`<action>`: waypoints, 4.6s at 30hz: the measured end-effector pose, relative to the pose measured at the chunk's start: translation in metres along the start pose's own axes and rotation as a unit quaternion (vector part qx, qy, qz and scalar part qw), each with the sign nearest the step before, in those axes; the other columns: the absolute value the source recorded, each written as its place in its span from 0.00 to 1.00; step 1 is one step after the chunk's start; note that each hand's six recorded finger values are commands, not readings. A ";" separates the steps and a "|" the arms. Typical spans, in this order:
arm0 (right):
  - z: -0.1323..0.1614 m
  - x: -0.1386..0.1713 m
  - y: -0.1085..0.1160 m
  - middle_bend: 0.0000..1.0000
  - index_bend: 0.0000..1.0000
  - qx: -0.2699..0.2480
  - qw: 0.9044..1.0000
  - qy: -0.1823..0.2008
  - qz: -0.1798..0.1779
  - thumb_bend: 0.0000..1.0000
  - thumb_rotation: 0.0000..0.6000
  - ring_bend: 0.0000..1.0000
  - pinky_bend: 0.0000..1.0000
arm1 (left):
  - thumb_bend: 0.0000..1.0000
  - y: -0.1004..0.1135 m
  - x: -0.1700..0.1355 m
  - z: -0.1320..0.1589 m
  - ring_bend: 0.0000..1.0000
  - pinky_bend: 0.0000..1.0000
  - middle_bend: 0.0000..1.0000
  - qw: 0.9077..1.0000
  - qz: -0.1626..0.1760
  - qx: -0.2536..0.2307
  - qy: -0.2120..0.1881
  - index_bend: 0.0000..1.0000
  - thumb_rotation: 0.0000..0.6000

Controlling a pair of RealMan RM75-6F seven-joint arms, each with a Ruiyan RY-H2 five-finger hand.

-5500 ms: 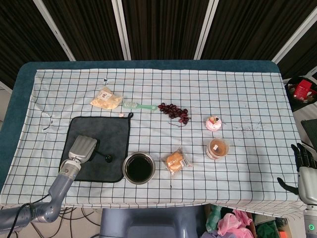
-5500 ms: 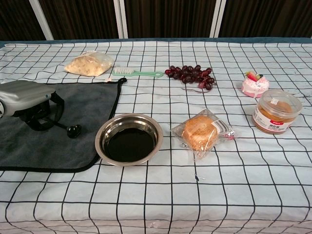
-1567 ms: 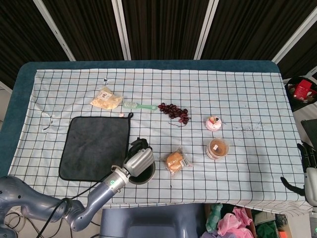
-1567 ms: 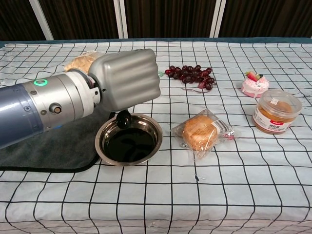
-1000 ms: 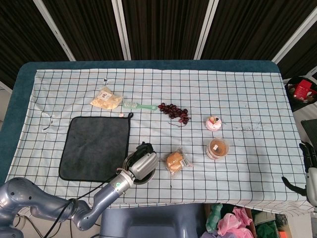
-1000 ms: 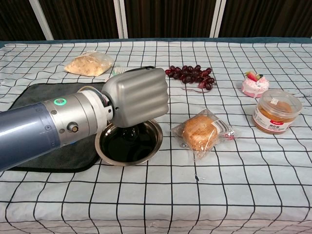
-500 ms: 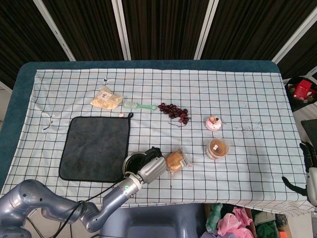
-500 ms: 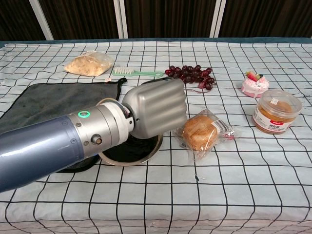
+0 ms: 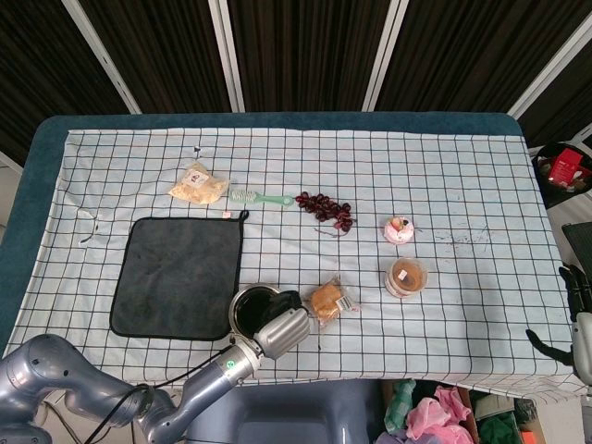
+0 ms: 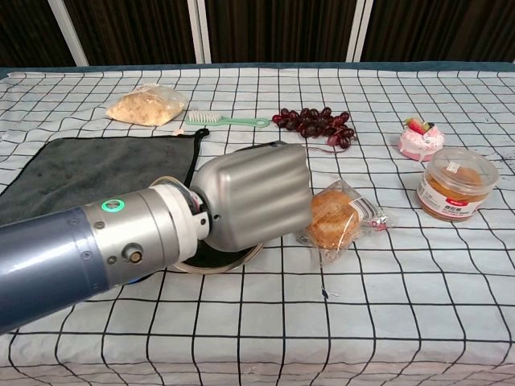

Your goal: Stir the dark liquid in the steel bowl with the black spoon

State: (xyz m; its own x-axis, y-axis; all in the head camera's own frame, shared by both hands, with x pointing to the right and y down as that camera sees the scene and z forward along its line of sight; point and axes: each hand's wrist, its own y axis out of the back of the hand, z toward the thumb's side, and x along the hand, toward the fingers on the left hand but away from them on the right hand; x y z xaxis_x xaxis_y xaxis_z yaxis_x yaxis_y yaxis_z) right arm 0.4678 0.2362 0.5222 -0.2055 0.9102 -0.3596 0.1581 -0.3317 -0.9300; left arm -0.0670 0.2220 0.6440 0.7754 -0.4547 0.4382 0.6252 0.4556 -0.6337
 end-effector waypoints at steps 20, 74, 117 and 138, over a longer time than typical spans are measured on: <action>0.000 -0.001 -0.002 0.01 0.03 0.005 1.000 -0.003 0.002 0.12 1.00 0.06 0.22 | 0.46 -0.053 -0.017 -0.027 0.82 0.73 0.96 0.998 -0.058 0.001 0.025 0.64 1.00; 0.002 -0.001 -0.003 0.01 0.03 0.007 1.000 -0.001 0.002 0.12 1.00 0.06 0.22 | 0.46 -0.039 -0.028 -0.022 0.82 0.73 0.97 0.998 -0.036 -0.038 0.026 0.65 1.00; 0.003 -0.001 -0.005 0.01 0.03 0.008 1.000 0.001 0.005 0.11 1.00 0.06 0.22 | 0.46 -0.029 -0.040 -0.013 0.83 0.73 0.97 0.998 -0.032 -0.047 0.013 0.65 1.00; 0.001 -0.001 -0.005 0.01 0.03 0.009 1.000 -0.002 0.006 0.11 1.00 0.06 0.22 | 0.46 -0.033 0.013 -0.023 0.83 0.73 0.97 0.998 -0.030 -0.037 0.049 0.65 1.00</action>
State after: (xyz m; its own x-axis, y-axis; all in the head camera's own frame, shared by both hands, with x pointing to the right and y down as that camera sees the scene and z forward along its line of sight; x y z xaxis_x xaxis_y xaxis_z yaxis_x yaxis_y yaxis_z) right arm 0.4657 0.2366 0.5273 -0.2070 0.9052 -0.3712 0.1425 -0.3475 -0.9268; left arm -0.0795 0.1836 0.6560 0.7217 -0.5542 0.4148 0.6598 0.3695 -0.6543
